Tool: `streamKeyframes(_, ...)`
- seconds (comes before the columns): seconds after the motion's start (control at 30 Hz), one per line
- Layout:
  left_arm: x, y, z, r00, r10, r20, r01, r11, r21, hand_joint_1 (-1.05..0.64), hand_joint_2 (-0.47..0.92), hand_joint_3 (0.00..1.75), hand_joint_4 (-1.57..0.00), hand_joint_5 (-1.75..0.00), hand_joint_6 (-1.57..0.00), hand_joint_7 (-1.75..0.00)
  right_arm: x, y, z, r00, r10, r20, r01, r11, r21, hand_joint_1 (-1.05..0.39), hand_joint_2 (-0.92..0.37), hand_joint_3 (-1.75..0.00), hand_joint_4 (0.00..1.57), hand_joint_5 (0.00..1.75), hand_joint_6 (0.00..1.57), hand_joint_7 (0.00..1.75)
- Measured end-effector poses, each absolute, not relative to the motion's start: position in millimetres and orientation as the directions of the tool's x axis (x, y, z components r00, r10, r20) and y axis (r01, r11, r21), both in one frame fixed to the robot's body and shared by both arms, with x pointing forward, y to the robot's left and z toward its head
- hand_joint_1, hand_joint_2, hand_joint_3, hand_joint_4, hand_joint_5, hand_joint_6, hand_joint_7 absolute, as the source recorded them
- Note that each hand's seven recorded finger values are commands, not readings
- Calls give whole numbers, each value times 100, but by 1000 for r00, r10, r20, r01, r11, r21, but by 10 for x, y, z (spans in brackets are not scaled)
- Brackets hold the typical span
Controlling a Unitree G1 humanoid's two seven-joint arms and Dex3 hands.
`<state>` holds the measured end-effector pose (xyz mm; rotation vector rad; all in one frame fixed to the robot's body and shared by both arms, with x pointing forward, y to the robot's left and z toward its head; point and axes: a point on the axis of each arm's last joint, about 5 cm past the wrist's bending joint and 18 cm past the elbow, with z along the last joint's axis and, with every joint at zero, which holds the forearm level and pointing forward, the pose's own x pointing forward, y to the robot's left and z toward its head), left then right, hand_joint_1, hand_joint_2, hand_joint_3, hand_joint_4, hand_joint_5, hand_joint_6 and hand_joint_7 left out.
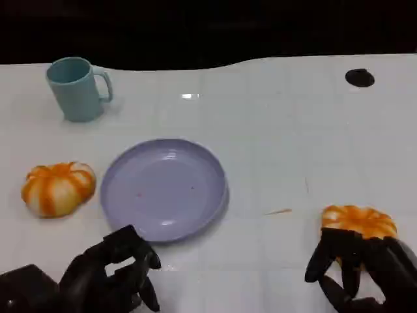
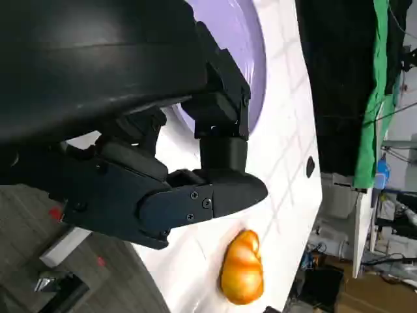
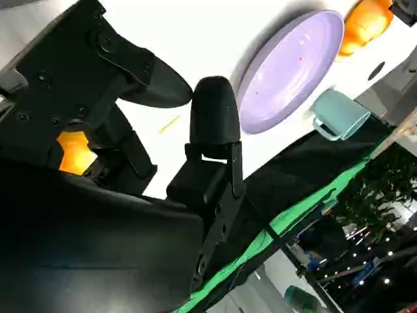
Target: Grasp the bread from the table and place it into the plate.
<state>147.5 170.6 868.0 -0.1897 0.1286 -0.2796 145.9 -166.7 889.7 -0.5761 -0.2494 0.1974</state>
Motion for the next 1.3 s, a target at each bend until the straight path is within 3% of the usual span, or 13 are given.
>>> streamKeyframes(1.07, 1495, 1716, 8677, 956, -280, -88, 260, 947, -190, -70, 92, 61, -79, -175, -62, -160, 1462, -1664, 8889, 951, 253, 176, -116, 822, -558, -3, -29, -131, 95, 174, 86, 129)
streamKeyframes(1.3, 1495, 1723, 8678, 956, -281, -89, 261, 947, -187, -69, 92, 63, -80, -175, -62, -162, 1462, -1649, 8910, 951, 245, 188, -107, 833, -542, -4, -29, -118, 76, 134, 78, 89)
